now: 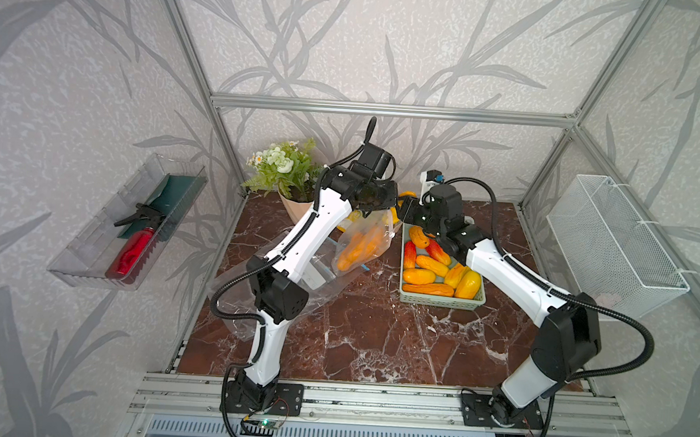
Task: Place the mango in a zip-top bag and seal the zipper
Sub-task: Place the mango in the zipper food storage bag, then pick up the mango from the basket.
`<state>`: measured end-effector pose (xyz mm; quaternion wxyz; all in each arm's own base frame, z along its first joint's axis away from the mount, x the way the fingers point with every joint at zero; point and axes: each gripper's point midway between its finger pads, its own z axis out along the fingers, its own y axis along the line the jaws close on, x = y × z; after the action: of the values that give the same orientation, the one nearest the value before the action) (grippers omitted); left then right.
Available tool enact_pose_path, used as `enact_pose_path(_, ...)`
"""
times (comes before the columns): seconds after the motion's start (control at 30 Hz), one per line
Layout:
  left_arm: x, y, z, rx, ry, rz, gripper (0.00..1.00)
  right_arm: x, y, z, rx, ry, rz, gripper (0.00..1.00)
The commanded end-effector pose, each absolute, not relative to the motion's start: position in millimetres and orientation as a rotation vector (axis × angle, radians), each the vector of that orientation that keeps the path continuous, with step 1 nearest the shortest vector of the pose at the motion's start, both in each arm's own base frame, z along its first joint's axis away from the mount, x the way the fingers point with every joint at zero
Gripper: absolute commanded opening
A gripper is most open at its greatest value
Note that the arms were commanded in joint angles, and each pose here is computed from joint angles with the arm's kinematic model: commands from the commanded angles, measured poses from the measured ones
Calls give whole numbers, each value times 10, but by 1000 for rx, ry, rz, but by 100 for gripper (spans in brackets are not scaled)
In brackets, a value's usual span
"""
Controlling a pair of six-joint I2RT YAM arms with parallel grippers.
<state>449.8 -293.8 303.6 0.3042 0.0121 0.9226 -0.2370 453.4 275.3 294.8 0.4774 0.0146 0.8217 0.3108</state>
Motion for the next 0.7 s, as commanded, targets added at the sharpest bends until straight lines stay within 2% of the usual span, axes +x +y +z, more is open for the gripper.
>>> enact_pose_path(0.0, 4494, -2987, 3157, 37, 2409, -668, 0, 4488, 2781, 3021, 40, 2047, 770, 67)
enact_pose_path(0.07, 4500, -3004, 3164, 40, 2405, -674, 0, 4461, 2605, 3082, 103, 2039, 702, 81)
enact_pose_path(0.13, 4511, -3009, 3168, 38, 2403, -679, 0, 4454, 2346, 3158, 180, 2042, 622, 87)
enact_pose_path(0.23, 4514, -3021, 3161, 38, 2405, -683, 0, 4462, 1872, 2999, 405, 2105, 553, 87)
enact_pose_path(0.37, 4518, -3019, 3156, 40, 2406, -681, 0, 4444, 1457, 2428, 671, 2202, 559, 83)
enact_pose_path(0.67, 4506, -3036, 3139, 49, 2411, -684, 0, 4674, 1649, 1448, 695, 2415, 532, 83)
